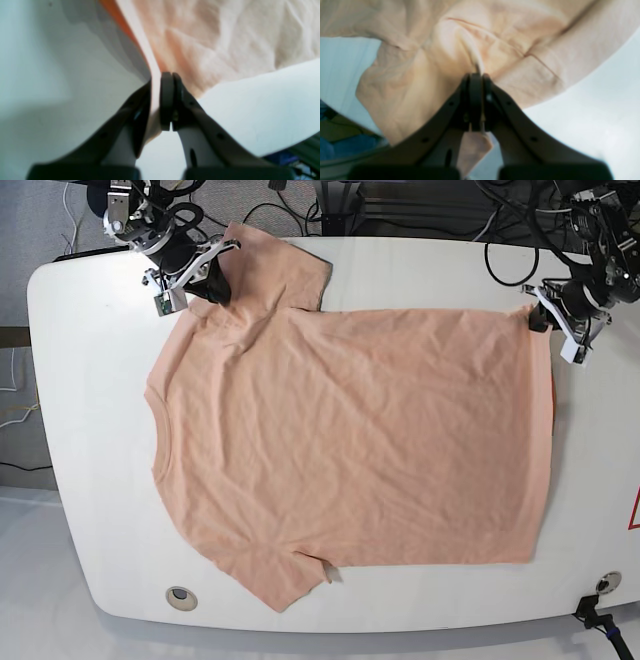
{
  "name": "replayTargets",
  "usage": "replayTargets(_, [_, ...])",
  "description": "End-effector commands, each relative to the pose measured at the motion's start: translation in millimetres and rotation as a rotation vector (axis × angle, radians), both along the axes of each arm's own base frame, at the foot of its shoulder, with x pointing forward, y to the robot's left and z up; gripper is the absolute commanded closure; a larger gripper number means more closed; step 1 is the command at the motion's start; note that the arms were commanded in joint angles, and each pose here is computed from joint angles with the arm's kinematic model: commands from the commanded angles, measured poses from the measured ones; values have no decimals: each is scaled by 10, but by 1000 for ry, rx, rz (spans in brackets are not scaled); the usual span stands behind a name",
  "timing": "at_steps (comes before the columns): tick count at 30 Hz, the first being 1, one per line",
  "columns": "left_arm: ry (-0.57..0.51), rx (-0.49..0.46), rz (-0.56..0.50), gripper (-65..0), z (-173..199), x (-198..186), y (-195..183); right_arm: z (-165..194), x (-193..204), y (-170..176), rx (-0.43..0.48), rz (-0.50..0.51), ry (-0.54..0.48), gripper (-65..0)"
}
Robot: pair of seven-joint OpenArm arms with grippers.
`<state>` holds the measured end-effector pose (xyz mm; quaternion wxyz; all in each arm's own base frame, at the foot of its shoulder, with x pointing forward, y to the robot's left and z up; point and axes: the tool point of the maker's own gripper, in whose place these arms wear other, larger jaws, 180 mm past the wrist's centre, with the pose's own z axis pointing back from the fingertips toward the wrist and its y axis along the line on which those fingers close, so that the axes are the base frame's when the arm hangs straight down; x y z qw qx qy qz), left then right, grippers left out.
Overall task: Fold the T-shirt properly
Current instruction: 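Lift both held corners and pull them across the shirt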
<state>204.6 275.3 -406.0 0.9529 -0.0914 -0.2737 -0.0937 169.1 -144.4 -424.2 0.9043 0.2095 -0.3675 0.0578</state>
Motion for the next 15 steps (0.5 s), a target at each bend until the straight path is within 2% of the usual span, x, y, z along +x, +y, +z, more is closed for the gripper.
replayTargets(1, [-37,8,-17,0,110,0,-42,58,-96,10,-15,26,6,-8])
replayTargets(7, [-51,37,-56,0,217,-106,-126,191,-276,88,-18,52,4,-8])
replayTargets(12, [-109,65,-85,0,401,6,-166,448,-131,158,-22,72,-78,-8])
replayTargets(15, [-175,91,-76,0,590,147,-117,612,-8,-11,-47,28,-132,-8])
